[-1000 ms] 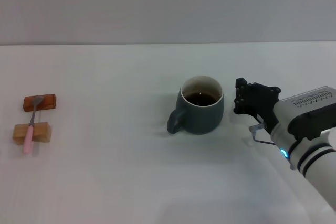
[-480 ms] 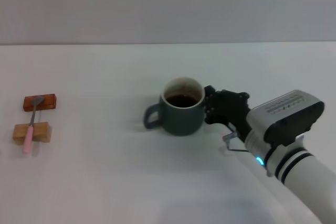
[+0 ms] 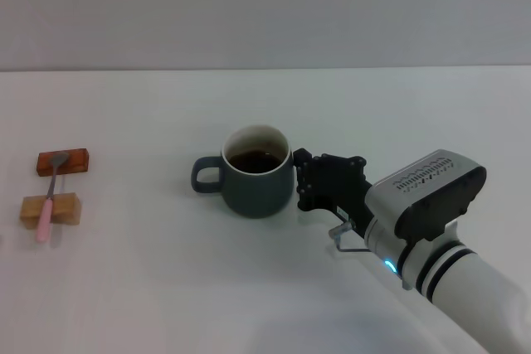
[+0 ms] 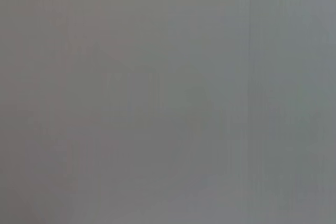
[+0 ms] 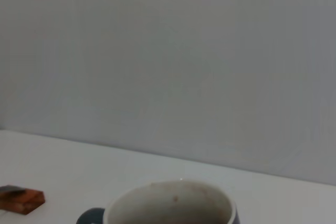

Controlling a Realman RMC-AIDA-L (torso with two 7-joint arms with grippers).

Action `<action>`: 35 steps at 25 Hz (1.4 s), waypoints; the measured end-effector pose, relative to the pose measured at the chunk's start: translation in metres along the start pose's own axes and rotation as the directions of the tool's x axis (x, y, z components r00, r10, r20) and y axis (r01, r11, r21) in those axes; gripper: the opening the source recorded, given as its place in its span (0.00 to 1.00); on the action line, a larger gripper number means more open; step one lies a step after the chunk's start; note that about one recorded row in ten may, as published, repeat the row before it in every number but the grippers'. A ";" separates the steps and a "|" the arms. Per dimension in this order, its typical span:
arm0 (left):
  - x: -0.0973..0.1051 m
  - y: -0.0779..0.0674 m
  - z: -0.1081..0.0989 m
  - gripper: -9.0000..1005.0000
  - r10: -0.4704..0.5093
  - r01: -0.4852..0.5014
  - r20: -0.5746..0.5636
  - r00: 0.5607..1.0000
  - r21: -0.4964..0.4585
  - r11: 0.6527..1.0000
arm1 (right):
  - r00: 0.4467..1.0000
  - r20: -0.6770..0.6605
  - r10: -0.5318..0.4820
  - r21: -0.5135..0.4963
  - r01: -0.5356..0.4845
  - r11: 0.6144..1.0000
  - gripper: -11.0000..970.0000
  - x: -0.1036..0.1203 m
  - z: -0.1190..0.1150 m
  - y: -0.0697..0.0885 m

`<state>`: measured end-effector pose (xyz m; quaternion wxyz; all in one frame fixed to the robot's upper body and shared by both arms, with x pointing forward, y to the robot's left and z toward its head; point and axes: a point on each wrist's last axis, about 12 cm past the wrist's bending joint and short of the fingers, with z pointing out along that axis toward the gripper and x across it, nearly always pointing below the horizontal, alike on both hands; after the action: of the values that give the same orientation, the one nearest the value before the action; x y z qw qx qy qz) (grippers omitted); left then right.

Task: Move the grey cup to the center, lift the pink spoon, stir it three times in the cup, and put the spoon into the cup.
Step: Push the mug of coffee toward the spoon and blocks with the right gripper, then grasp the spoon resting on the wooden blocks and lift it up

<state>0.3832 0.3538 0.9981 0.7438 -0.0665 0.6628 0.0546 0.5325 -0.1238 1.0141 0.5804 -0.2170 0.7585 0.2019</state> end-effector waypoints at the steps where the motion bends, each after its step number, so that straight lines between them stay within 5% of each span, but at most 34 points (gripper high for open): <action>1: 0.000 0.000 0.001 0.84 -0.001 0.001 0.001 1.000 0.001 1.000 | 1.000 -0.012 -0.001 -0.010 0.001 1.000 0.01 0.001 0.000 0.002; 15: 0.000 -0.004 0.004 0.84 -0.010 0.010 0.003 1.000 0.016 1.000 | 0.999 -0.008 -0.035 -0.045 0.035 0.998 0.01 0.006 -0.006 0.009; 20: 0.001 -0.007 0.003 0.84 -0.010 0.011 -0.005 1.000 0.031 0.999 | 0.996 0.078 -0.031 0.055 0.026 0.998 0.01 0.013 -0.026 -0.013; 22: 0.002 -0.009 0.002 0.84 -0.014 0.014 -0.008 1.000 0.046 0.999 | 0.989 0.142 -0.028 0.195 0.000 0.981 0.01 0.020 -0.050 -0.042; 26: 0.002 -0.014 0.000 0.84 -0.024 0.025 -0.010 1.000 0.073 0.997 | 0.986 0.165 -0.023 0.297 -0.027 0.955 0.01 0.026 -0.067 -0.061; 35: 0.008 -0.039 -0.007 0.84 -0.023 0.036 -0.060 0.998 0.236 0.971 | 0.987 0.158 -0.023 0.420 -0.046 0.906 0.01 0.037 -0.088 -0.085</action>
<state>0.3839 0.3145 0.9905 0.7281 0.0114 0.6843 -0.0379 0.5018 -0.2464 0.9955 0.6711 -0.0650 0.7366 0.0532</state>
